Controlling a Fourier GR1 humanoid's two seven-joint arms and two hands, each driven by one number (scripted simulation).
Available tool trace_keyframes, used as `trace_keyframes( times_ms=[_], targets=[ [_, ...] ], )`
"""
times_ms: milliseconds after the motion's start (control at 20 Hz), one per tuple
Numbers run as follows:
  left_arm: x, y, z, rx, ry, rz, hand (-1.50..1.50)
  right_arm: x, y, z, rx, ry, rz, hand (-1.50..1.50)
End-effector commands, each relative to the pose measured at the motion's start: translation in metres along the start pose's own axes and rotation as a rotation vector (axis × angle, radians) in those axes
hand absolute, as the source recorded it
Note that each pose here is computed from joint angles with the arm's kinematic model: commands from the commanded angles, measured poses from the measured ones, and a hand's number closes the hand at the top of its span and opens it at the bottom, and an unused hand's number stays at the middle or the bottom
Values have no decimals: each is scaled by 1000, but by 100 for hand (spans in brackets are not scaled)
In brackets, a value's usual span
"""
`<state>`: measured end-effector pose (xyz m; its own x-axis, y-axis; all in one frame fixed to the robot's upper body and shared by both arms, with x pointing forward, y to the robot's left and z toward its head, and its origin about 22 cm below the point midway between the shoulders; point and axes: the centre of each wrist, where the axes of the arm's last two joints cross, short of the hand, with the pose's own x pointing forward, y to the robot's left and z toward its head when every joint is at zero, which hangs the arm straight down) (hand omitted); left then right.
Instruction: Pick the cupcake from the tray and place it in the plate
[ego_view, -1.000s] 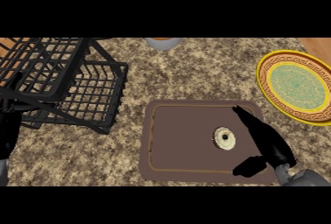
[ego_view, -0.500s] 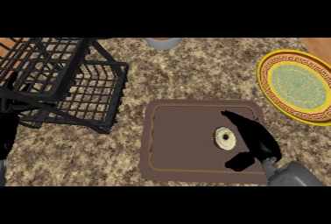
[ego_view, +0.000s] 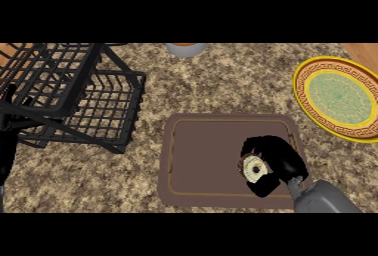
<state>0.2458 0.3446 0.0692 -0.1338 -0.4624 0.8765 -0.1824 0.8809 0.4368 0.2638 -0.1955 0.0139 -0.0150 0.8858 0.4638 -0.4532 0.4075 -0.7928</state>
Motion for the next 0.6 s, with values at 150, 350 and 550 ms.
trace_keyframes(
  times_ms=[150, 350, 550],
  targets=[
    [-25, -43, 14, -100, 275, 248, 0, 12, -6, -11, -139, -17, 27, 150],
    [-19, -53, 18, -131, 235, 245, 0, 23, -36, -37, -232, 55, 16, 150],
    [-19, -52, 11, -124, 241, 239, 0, 51, -67, -55, -394, 80, 40, 150]
  ],
)
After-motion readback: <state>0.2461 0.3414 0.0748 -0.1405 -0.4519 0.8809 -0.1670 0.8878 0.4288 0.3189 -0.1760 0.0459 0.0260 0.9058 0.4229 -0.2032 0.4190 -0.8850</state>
